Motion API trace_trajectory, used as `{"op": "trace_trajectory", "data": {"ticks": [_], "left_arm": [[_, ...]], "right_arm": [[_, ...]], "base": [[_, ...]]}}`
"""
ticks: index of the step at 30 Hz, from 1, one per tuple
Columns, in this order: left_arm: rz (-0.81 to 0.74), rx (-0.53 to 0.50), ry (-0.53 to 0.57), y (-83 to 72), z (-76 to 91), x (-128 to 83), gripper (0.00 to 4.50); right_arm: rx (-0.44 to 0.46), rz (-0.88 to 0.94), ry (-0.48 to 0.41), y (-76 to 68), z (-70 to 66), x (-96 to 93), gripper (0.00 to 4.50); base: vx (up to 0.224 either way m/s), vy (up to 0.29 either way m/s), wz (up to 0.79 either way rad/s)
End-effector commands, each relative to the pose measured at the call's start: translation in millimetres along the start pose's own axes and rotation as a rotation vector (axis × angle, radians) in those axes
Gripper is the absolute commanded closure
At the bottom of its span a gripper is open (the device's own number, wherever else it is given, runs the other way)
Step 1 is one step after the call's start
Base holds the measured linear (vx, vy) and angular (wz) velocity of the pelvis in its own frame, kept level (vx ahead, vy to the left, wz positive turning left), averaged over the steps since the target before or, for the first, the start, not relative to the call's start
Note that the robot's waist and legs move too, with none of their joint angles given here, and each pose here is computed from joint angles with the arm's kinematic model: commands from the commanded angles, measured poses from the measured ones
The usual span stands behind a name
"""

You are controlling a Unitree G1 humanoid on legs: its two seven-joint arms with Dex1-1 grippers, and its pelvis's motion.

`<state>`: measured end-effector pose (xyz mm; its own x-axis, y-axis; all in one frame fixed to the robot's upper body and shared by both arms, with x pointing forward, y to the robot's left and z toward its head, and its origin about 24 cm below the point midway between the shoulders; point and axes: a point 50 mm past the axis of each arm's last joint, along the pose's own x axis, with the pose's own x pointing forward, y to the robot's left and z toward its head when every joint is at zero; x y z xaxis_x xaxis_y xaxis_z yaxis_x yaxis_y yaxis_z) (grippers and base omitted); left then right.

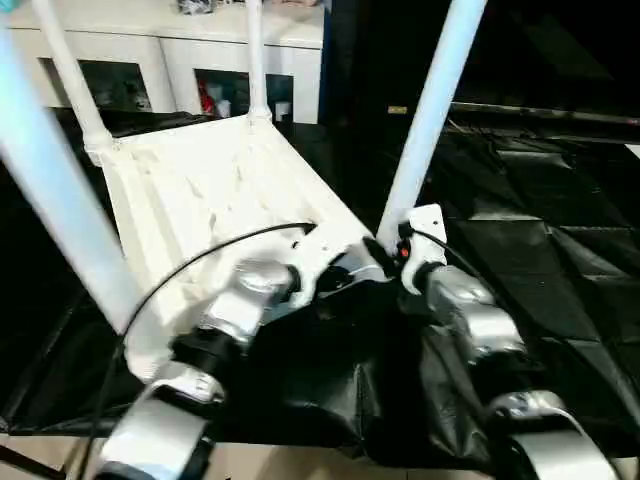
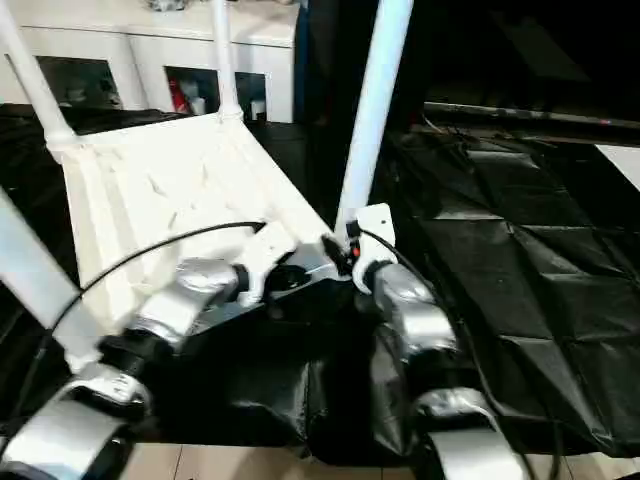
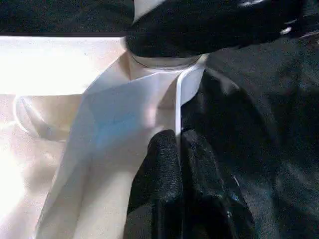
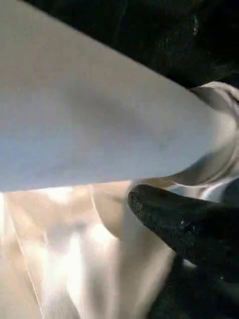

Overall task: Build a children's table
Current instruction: Rotate leg to tighten

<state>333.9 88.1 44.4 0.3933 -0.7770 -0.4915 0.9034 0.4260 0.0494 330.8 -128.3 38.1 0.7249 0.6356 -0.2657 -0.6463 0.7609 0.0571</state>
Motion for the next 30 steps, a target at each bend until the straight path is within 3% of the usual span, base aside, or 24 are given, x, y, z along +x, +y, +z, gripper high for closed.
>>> {"op": "trace_trajectory", "data": {"ticks": [1,8,13,24,30], "left_arm": [[-0.107,0.033,-0.032,-11.9,5.2,5.8,4.5],[-0.35,0.049,-0.028,-18.6,-6.0,-22.5,4.5],[-0.42,0.031,-0.024,-21.1,-10.0,-34.1,4.5],[-0.441,0.026,-0.012,-23.6,-12.8,-38.2,4.5],[-0.272,0.028,0.011,-11.6,-13.4,-30.8,4.5]], "right_arm": [[0.0,0.287,0.054,37.7,-11.0,9.2,1.58],[-0.064,0.492,0.082,27.2,-8.2,-25.9,1.58],[-0.081,0.581,0.112,25.0,-8.2,-39.5,1.58],[-0.101,0.646,0.169,33.5,-14.6,-39.8,2.26],[-0.081,0.537,0.148,27.9,-16.6,-33.0,2.43]], "base": [[0.0,0.0,0.0],[0.0,0.0,0.0],[0.0,0.0,0.0],[0.0,0.0,0.0],[0.0,0.0,0.0]]}}
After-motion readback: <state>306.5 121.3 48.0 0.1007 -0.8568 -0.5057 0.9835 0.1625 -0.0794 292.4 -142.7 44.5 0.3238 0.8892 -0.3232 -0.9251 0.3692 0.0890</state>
